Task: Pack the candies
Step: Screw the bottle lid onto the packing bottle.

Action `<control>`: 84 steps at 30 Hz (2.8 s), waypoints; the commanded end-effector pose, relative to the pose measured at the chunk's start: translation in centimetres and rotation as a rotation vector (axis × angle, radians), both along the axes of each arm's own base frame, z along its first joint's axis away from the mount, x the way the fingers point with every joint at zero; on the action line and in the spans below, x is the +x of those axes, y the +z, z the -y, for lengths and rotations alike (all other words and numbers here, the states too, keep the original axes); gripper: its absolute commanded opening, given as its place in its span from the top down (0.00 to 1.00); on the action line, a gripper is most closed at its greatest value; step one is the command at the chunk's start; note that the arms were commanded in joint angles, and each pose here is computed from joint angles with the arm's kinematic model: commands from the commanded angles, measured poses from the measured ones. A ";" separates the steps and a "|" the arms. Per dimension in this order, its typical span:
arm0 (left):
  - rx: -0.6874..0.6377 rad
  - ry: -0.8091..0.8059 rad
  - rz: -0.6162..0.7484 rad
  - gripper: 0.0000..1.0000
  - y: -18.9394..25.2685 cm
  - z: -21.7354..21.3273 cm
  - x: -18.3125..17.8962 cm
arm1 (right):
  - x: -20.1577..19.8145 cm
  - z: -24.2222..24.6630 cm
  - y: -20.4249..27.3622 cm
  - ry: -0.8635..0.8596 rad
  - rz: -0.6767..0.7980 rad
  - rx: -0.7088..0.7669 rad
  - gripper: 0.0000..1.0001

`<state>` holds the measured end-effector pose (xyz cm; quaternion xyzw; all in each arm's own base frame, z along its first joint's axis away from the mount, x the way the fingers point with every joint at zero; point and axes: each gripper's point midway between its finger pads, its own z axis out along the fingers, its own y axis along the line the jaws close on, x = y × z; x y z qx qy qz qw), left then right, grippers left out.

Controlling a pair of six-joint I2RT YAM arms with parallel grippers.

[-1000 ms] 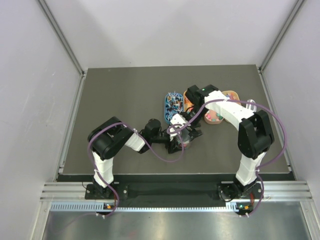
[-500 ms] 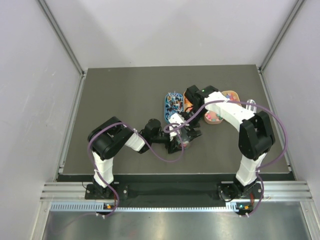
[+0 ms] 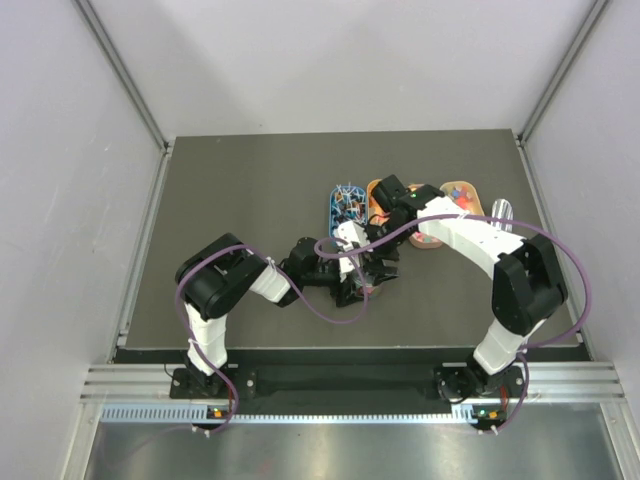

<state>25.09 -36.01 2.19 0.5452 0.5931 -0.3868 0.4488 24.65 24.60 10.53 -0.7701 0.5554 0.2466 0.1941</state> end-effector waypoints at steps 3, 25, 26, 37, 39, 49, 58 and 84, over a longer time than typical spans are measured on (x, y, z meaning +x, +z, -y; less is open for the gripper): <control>0.143 0.044 -0.098 0.98 -4.3 -2.0 -0.8 | 0.3 0.9 -4.9 -0.205 -0.088 -0.174 0.37; 0.155 0.053 -0.096 0.98 -4.4 -2.1 -0.6 | -1.5 -0.1 -3.4 -0.518 -0.251 -0.155 0.39; 0.155 0.054 -0.096 0.98 -4.5 -2.1 -0.6 | -1.6 -0.1 -3.2 -0.525 -0.252 -0.152 0.39; 0.160 0.038 -0.086 0.99 -4.8 -2.1 -1.1 | -0.6 0.0 -1.7 -0.616 -0.215 -0.155 0.28; 0.161 0.035 -0.082 0.99 -4.9 -2.1 -1.3 | -0.3 0.1 -1.0 -0.590 -0.175 -0.137 0.20; 0.165 0.017 -0.072 0.99 -5.0 -2.2 -1.9 | 3.6 1.7 3.3 -0.436 0.041 0.034 0.00; 0.170 0.007 -0.081 0.99 -5.4 -2.0 -1.9 | 2.0 2.1 5.7 0.072 0.150 0.237 0.00; 0.182 -0.001 -0.089 0.99 -5.8 -1.8 -2.1 | 0.0 -0.2 1.4 0.373 0.014 0.137 0.00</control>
